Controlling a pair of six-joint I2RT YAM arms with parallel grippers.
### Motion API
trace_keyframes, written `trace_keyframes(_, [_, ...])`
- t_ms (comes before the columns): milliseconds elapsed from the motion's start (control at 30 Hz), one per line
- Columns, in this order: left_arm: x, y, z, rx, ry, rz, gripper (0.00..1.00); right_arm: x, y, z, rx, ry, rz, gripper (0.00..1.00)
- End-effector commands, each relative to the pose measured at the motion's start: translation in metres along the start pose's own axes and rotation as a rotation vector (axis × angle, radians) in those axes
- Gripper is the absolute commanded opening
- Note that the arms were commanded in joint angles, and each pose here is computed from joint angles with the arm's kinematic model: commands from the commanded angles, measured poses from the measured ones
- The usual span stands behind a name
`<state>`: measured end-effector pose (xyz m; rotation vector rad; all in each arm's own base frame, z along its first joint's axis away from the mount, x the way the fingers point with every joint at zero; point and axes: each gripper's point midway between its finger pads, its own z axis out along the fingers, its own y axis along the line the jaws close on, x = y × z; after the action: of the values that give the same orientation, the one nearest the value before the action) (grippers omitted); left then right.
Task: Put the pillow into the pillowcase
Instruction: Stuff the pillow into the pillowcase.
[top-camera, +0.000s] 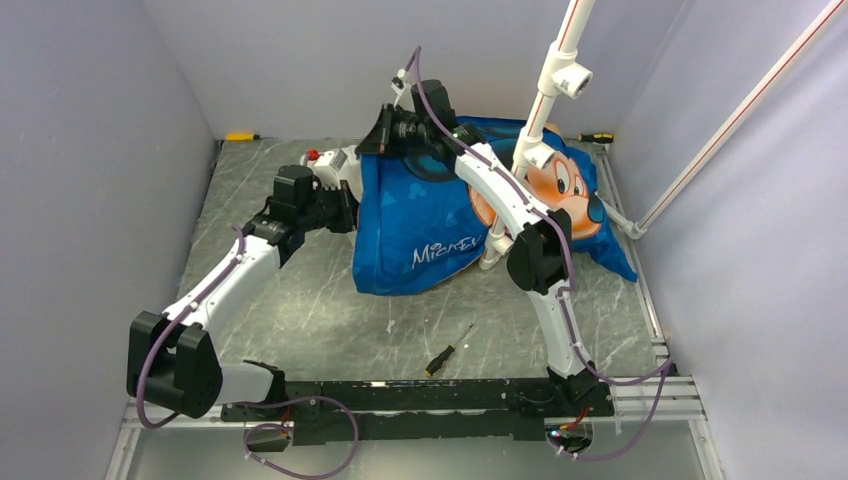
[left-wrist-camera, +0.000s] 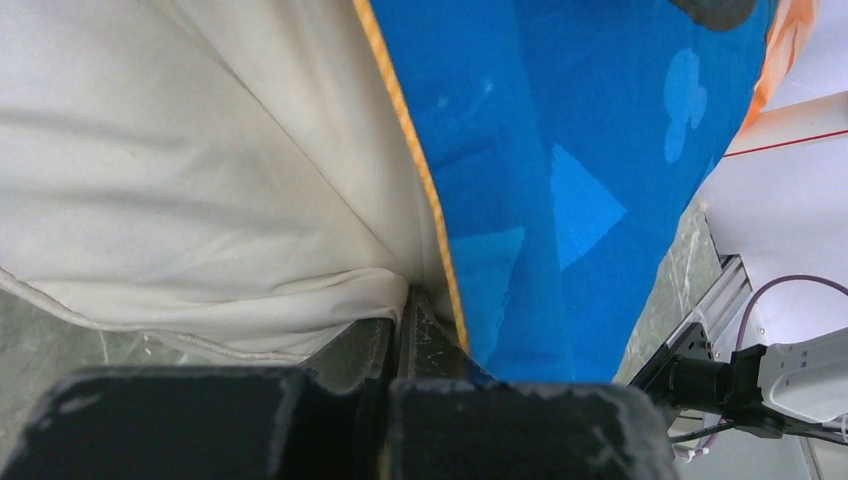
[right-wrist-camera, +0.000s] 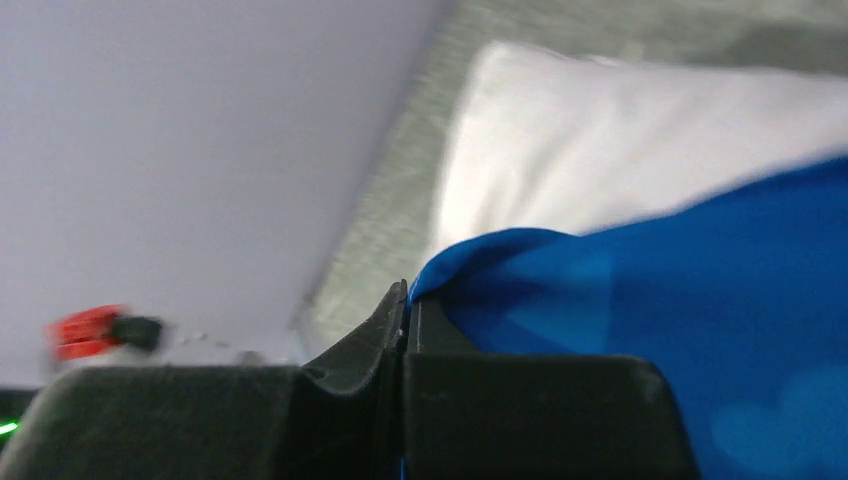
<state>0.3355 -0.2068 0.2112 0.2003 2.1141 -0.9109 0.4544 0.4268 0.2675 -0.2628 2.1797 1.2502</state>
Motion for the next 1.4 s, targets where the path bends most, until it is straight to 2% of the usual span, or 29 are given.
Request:
trace_keyframes(0, [-0.039,-0.042,-0.010,0.121,-0.139,0.079,0.00,-0.020,0.165,-0.053,-0.600,-0.017,-0.067,0.00])
trace_keyframes(100, [-0.056,-0.045,-0.006,0.141,-0.229,0.059,0.00,-0.006,0.223,-0.075,-0.847,0.041,-0.045,0.00])
trace_keyframes(167, [-0.064,-0.046,-0.005,0.158,-0.294,0.023,0.00,0.008,0.243,-0.079,-0.941,0.081,-0.039,0.00])
trace_keyframes(233, [-0.064,-0.041,-0.004,0.148,-0.310,-0.002,0.00,0.024,0.242,-0.070,-0.923,0.129,-0.038,0.00])
trace_keyframes(300, [-0.059,-0.031,-0.008,0.075,-0.281,-0.013,0.00,0.036,0.213,-0.048,-0.786,0.139,-0.014,0.00])
trace_keyframes(333, [-0.053,-0.022,-0.013,0.015,-0.243,-0.035,0.09,0.041,0.193,-0.039,-0.711,0.132,0.003,0.00])
trace_keyframes(367, [-0.049,-0.014,-0.019,-0.047,-0.223,-0.052,0.22,0.042,0.173,-0.032,-0.650,0.126,0.030,0.00])
trace_keyframes(467, [-0.035,0.011,-0.051,-0.253,-0.162,-0.119,0.73,0.042,0.122,-0.016,-0.526,0.134,0.107,0.00])
trace_keyframes(500, [-0.028,0.019,-0.065,-0.329,-0.140,-0.147,0.84,0.042,0.110,-0.011,-0.490,0.129,0.114,0.00])
trace_keyframes(567, [-0.019,0.031,-0.096,-0.467,-0.115,-0.199,0.92,0.044,0.094,0.001,-0.436,0.141,0.117,0.00])
trace_keyframes(700, [-0.003,0.053,-0.159,-0.732,-0.108,-0.300,0.96,0.048,0.076,0.019,-0.393,0.161,0.138,0.00])
trace_keyframes(767, [0.004,0.061,-0.179,-0.803,-0.092,-0.339,0.98,0.051,0.072,0.023,-0.385,0.166,0.150,0.00])
trace_keyframes(900, [0.008,0.085,-0.177,-0.747,-0.042,-0.477,0.99,0.056,0.066,0.023,-0.376,0.184,0.155,0.00])
trace_keyframes(967, [-0.004,0.099,-0.164,-0.647,-0.089,-0.582,0.99,0.057,0.066,0.020,-0.380,0.185,0.155,0.00])
trace_keyframes(1100, [-0.047,0.113,-0.122,-0.444,-0.204,-0.589,0.99,0.058,0.069,0.015,-0.402,0.189,0.147,0.00])
trace_keyframes(1233, [-0.061,0.144,-0.088,-0.292,-0.237,-0.666,0.99,0.059,0.075,0.009,-0.425,0.202,0.127,0.00])
trace_keyframes(1367, [-0.083,0.172,-0.067,-0.026,-0.399,-0.714,0.99,0.056,0.085,0.004,-0.467,0.207,0.115,0.00])
